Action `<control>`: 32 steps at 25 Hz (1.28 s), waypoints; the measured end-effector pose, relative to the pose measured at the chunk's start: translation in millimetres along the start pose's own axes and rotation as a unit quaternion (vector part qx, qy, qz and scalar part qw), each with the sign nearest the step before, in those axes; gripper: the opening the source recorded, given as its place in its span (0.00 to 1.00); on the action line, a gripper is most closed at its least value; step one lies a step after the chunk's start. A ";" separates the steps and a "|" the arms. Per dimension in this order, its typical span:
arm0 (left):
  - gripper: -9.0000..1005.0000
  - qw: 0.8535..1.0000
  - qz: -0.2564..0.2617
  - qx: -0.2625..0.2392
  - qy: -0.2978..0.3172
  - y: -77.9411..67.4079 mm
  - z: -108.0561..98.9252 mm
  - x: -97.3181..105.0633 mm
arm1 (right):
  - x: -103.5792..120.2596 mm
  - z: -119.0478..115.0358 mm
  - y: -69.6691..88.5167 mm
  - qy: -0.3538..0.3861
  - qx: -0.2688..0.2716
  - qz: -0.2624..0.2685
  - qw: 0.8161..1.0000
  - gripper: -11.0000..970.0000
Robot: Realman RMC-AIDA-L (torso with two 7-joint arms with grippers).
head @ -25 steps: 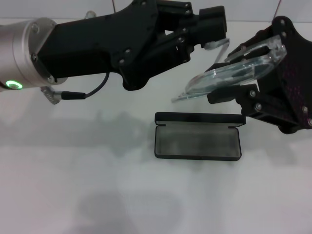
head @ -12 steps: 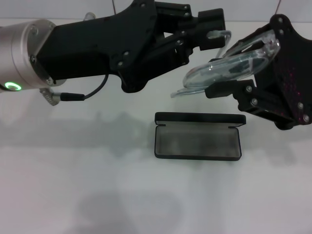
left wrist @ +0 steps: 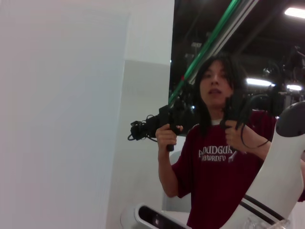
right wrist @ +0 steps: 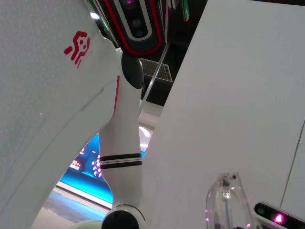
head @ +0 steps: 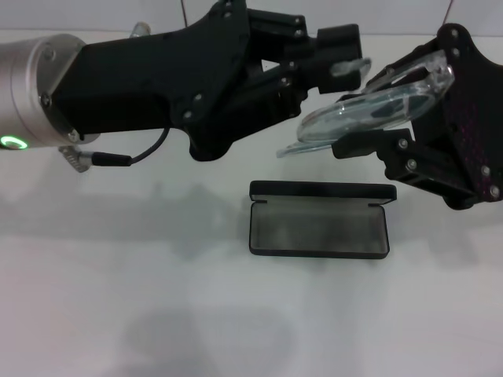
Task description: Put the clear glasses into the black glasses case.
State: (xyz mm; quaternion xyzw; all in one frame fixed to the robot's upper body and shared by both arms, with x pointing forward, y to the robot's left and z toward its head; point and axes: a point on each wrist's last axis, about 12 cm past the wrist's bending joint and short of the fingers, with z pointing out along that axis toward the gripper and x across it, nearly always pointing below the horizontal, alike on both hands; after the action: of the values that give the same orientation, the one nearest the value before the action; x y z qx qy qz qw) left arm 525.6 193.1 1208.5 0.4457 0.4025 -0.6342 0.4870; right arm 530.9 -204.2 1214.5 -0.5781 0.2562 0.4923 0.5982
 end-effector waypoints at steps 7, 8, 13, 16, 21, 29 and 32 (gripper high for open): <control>0.12 1.000 0.001 0.001 0.008 -0.6 0.1 0.0 | 0.3 0.1 -0.6 0.001 0.002 -0.001 1.000 0.15; 0.12 1.000 0.001 0.001 0.008 -0.6 0.1 -0.1 | 0.4 0.0 -0.6 0.001 0.002 -0.001 1.000 0.15; 0.12 1.000 0.006 -0.005 0.005 -0.4 -2.4 -1.5 | 0.5 0.0 -0.6 0.001 0.003 -0.001 1.000 0.15; 0.12 1.000 0.014 -0.023 -0.003 0.0 -9.8 -4.9 | 0.5 0.0 -0.6 0.001 0.003 -0.001 1.000 0.15; 0.12 0.998 0.027 -0.057 -0.017 -0.3 -24.7 -9.9 | 1.3 -0.6 0.6 -0.001 0.002 0.003 1.000 0.16; 0.12 0.999 0.019 -0.035 -0.011 -2.6 -15.0 -5.4 | 4.7 -0.3 1.0 0.003 0.003 0.012 1.000 0.16; 0.12 1.000 0.016 -0.018 -0.007 -2.7 -7.3 -4.4 | 6.0 0.1 0.5 0.006 0.003 0.015 1.000 0.16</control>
State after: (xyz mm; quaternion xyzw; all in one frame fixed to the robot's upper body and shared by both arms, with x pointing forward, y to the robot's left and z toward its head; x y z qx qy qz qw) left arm 524.8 201.7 1210.9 0.4388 0.4030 -0.6225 0.5075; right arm 532.7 -202.4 1209.0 -0.5749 0.2700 0.4973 0.5910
